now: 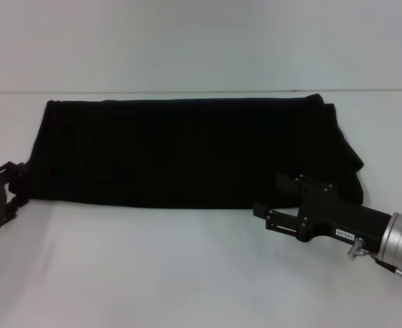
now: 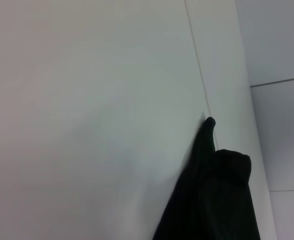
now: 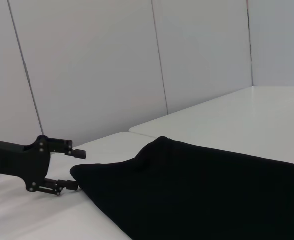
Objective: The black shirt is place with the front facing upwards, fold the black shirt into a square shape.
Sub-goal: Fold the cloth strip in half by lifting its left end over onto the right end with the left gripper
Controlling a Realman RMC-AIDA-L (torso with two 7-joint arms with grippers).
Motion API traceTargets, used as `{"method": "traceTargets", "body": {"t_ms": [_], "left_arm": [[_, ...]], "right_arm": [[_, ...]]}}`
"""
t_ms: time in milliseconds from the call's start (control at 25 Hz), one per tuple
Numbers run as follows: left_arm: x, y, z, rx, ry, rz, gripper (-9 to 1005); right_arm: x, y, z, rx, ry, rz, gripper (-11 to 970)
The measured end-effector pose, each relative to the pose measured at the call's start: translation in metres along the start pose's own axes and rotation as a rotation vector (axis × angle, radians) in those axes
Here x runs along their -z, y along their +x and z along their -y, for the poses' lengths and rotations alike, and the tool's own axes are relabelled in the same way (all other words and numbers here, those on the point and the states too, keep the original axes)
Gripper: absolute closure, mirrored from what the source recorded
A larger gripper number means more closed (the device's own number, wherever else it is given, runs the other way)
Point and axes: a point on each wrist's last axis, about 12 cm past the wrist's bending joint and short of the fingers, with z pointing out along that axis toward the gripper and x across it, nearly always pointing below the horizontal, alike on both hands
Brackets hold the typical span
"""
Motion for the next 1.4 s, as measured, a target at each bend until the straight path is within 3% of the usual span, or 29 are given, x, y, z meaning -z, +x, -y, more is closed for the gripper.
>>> {"method": "traceTargets", "body": {"t_ms": [320, 720, 840, 1040, 1280, 1400], "left_arm": [[-0.018, 0.002, 0.013, -0.046, -0.017, -0.019, 329], [-0.021, -0.001, 0.018, -0.131, -0.023, -0.03, 340], [-0.022, -0.001, 0.019, -0.139, -0.028, -0.03, 573], [-0.022, -0.002, 0.019, -0.136, -0.029, -0.02, 823], [-0.022, -0.002, 0.018, -0.146, -0.034, -0.015, 951], [-0.022, -0.004, 0.017, -0.145, -0.038, 0.004, 956]], "right_arm": [[0.001, 0.001, -0.001, -0.009, 0.002, 0.003, 121], [0.002, 0.0, 0.0, -0.012, 0.008, 0.016, 122], [0.002, -0.001, 0.0, -0.014, 0.007, 0.024, 122], [0.003, -0.001, -0.001, -0.016, 0.003, 0.033, 122], [0.004, -0.002, 0.0, -0.018, 0.007, 0.037, 121], [0.004, -0.002, 0.0, -0.02, 0.009, 0.039, 121]]}}
